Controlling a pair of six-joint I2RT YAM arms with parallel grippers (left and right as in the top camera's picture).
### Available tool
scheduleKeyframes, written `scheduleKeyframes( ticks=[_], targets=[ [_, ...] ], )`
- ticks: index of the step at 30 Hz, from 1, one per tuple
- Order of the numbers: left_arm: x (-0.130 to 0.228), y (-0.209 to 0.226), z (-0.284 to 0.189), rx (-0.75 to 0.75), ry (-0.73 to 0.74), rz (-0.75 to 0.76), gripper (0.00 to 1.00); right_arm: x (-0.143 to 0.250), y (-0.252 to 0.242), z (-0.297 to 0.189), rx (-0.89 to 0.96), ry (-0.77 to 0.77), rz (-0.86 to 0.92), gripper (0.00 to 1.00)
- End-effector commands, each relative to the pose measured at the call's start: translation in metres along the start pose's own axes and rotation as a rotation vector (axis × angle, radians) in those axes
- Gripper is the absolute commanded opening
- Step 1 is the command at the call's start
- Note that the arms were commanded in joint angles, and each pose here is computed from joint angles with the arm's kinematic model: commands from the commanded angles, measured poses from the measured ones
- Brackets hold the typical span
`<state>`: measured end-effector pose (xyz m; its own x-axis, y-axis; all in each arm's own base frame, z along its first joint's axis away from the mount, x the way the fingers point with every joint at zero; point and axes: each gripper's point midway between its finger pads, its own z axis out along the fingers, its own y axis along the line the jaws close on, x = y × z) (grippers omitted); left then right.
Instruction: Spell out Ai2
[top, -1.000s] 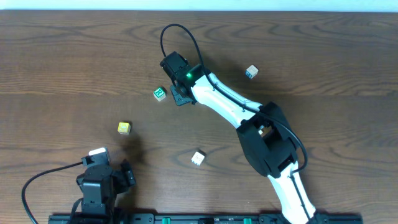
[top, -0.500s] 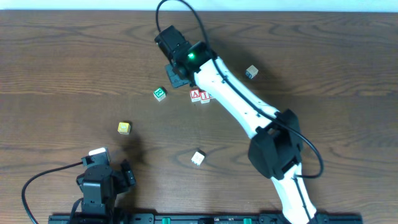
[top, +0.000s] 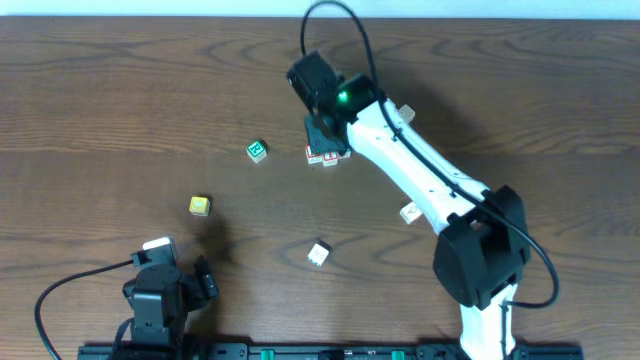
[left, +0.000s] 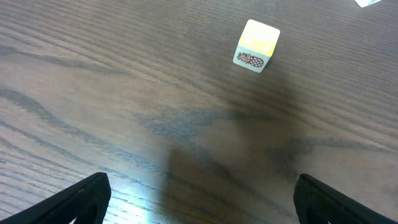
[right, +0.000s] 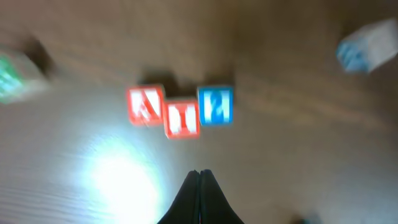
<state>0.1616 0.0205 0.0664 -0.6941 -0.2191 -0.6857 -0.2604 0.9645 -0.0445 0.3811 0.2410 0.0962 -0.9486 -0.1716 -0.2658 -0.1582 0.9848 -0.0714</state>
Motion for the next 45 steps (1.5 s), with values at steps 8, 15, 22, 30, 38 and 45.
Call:
scheduleKeyframes(
  ticks=[8, 15, 22, 30, 38, 45],
  targets=[
    [0.003, 0.002, 0.0, -0.007, 0.007, 0.008, 0.95, 0.049, 0.01, 0.037, -0.114, 0.104, 0.0, 0.02],
    [0.003, 0.002, 0.0, -0.006, 0.007, 0.008, 0.95, 0.045, 0.011, 0.052, -0.114, 0.054, 0.0, 0.02],
    [0.003, 0.002, 0.0, -0.006, 0.007, 0.008, 0.95, 0.037, 0.011, 0.06, -0.103, 0.014, -0.018, 0.01],
    [0.003, 0.002, 0.0, -0.006, 0.007, 0.008, 0.95, 0.029, 0.007, 0.065, -0.078, -0.014, -0.015, 0.02],
    [0.003, 0.002, 0.0, -0.006, 0.007, 0.008, 0.95, 0.028, 0.008, 0.073, -0.077, -0.014, -0.015, 0.01],
    [0.003, 0.002, 0.0, -0.006, 0.007, 0.008, 0.95, 0.026, 0.009, 0.074, -0.082, -0.021, -0.014, 0.01]
  ],
)
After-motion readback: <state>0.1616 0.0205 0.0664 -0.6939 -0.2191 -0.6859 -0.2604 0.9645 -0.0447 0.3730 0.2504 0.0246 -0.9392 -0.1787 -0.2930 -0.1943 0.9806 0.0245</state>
